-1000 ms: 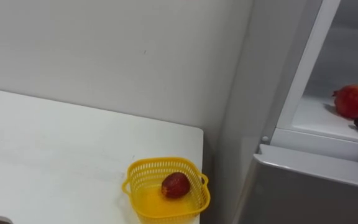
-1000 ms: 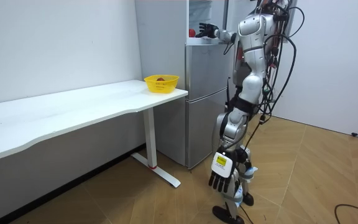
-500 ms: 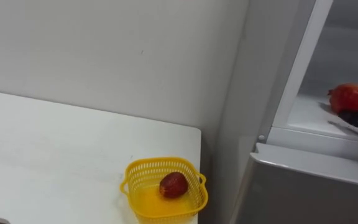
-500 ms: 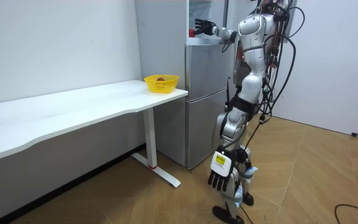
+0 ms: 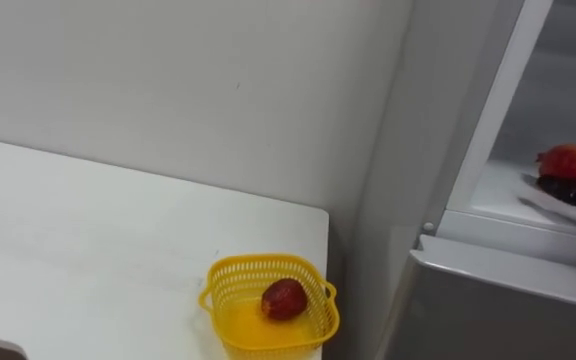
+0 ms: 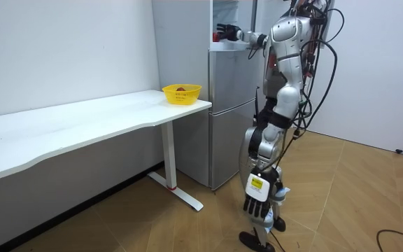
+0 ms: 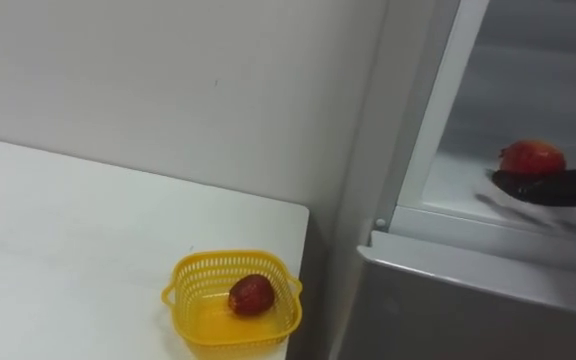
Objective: Retrieve from the upper fridge
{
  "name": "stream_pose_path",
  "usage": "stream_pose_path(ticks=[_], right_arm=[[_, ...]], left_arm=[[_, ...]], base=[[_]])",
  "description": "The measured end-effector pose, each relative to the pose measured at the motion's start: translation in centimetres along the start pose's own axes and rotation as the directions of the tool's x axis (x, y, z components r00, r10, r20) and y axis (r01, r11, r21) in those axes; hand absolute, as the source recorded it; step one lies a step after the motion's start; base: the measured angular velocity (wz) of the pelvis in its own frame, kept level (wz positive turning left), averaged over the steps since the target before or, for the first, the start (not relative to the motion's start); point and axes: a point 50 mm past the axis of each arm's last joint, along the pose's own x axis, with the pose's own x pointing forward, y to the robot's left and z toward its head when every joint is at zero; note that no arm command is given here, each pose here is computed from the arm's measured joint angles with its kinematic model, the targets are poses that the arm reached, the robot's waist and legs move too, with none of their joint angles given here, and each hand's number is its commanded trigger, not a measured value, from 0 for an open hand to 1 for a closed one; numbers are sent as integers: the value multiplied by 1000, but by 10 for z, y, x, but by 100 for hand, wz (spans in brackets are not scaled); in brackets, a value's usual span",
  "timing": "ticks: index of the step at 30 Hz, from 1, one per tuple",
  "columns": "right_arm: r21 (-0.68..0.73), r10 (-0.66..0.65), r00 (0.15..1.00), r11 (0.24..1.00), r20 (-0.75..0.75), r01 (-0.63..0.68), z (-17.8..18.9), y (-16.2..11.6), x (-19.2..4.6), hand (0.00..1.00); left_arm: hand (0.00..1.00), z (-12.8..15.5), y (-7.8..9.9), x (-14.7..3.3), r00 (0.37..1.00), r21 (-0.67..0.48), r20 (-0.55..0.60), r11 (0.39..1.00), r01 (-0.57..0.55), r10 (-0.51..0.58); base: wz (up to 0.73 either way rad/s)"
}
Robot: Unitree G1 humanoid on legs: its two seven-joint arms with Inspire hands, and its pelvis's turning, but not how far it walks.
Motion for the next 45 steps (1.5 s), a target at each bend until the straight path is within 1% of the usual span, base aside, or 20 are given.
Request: stream_pose_path(ticks=[2, 6, 13, 22, 23, 24, 25, 34, 45], right_arm=[[-16, -3, 1000, 1000, -26, 2, -6, 0, 0, 0], [-16, -14, 999, 1000, -32, 13, -7, -2, 0, 0], [12, -50, 997, 999, -66, 51, -10, -7, 5, 0], [10, -23, 998, 1000, -54, 23, -9, -6, 7, 0], [9, -20, 998, 1000, -52, 20, -9, -6, 7, 11], [7, -14, 999, 1000, -49, 14, -9, -6, 7, 88], [3, -7, 999, 1000, -46, 7, -8, -6, 7, 100], [-96, 20, 999, 995, -32, -23, -5, -6, 7, 100], [-115, 10, 999, 993, -35, -14, -6, -8, 7, 100]], left_arm=[[0, -1, -1, 0, 1000, 0, -5, 1000, 6, -6], [0, -2, 0, 0, 1000, -1, -6, 1000, 12, -12], [0, -7, 2, -1, 1000, 4, -16, 1000, 8, -8], [0, -9, 10, -1, 1000, 14, -21, 1000, -15, 15], [0, -9, 10, -1, 1000, 14, -21, 1000, -16, 17], [0, -9, 10, -1, 1000, 14, -21, 1000, -18, 19], [0, -9, 10, -1, 1000, 16, -21, 1000, -20, 20], [0, -9, 11, -2, 999, 17, -22, 999, -32, 32], [0, -9, 9, -1, 999, 38, -21, 999, -38, 39]], base=[[0], [1], [1], [0], [0], [0], [0], [2], [0]])
